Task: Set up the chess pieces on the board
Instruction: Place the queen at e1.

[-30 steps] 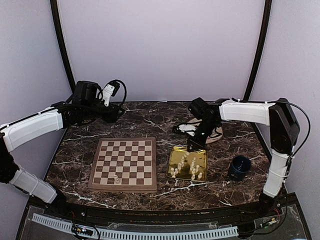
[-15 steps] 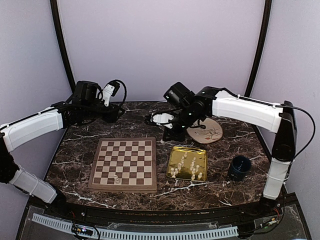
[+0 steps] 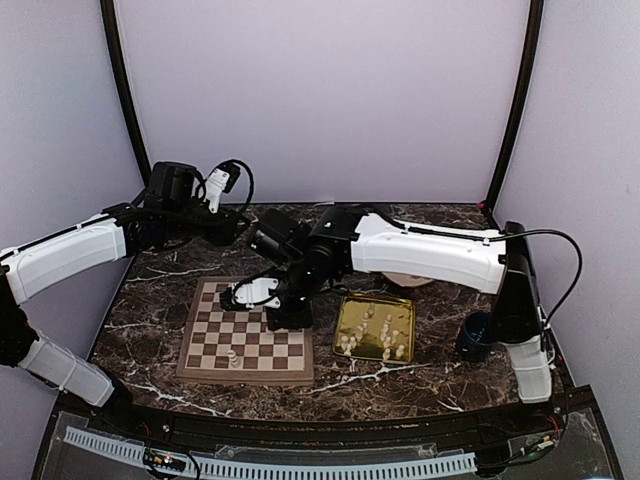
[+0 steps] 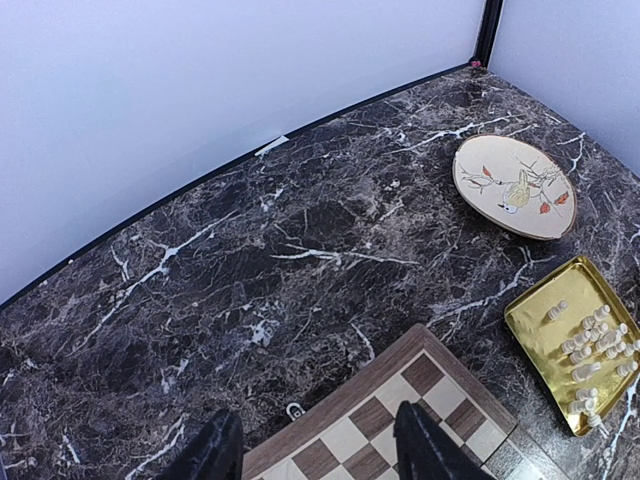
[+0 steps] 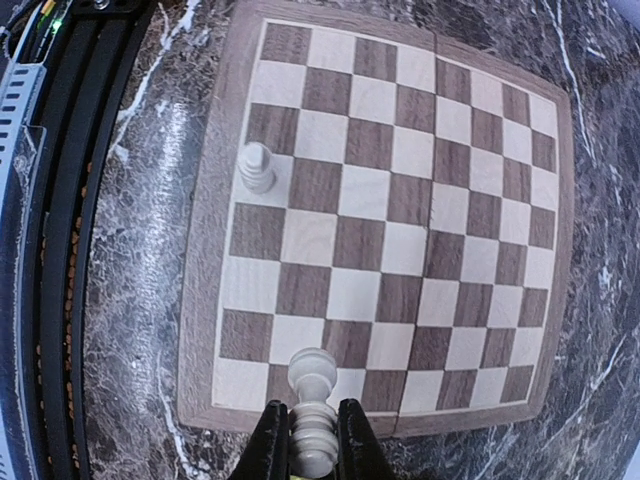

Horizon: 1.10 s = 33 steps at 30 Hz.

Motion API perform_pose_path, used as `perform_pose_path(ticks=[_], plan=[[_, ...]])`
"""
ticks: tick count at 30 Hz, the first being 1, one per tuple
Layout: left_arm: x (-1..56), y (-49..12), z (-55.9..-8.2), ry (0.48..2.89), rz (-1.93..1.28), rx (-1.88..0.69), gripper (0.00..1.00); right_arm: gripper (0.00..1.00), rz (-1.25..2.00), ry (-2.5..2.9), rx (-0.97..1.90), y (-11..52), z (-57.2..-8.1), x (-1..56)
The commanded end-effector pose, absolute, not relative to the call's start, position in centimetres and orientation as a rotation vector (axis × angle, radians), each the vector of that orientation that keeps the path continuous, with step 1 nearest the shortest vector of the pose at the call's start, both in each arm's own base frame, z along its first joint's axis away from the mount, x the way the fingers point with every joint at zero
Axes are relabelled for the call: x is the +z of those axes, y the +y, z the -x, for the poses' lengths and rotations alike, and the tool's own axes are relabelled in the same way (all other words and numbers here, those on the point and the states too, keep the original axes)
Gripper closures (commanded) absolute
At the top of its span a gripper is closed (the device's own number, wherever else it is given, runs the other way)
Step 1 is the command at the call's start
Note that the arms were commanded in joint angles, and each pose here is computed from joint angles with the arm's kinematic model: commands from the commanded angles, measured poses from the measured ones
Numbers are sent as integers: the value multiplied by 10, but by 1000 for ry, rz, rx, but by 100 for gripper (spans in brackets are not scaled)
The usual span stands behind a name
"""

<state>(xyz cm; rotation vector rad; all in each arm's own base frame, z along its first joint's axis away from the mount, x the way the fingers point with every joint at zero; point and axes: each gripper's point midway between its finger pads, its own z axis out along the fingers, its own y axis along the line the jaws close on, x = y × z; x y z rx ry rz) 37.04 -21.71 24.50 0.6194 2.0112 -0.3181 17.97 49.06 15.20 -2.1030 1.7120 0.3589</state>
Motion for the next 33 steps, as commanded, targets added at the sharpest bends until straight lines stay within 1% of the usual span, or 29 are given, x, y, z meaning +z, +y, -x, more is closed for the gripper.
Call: perform_pose_path(ticks=[1, 4, 12, 33], plan=[[252, -215, -366, 1999, -620, -332, 46, 93, 2159, 1647, 390, 511, -156, 152], [255, -215, -365, 1993, -619, -332, 46, 93, 2183, 1632, 408, 525, -148, 144], [261, -213, -364, 1979, -613, -331, 46, 93, 2215, 1637, 410, 540, -144, 118], [264, -213, -362, 1972, -615, -336, 46, 92, 2246, 1681, 427, 551, -142, 82]])
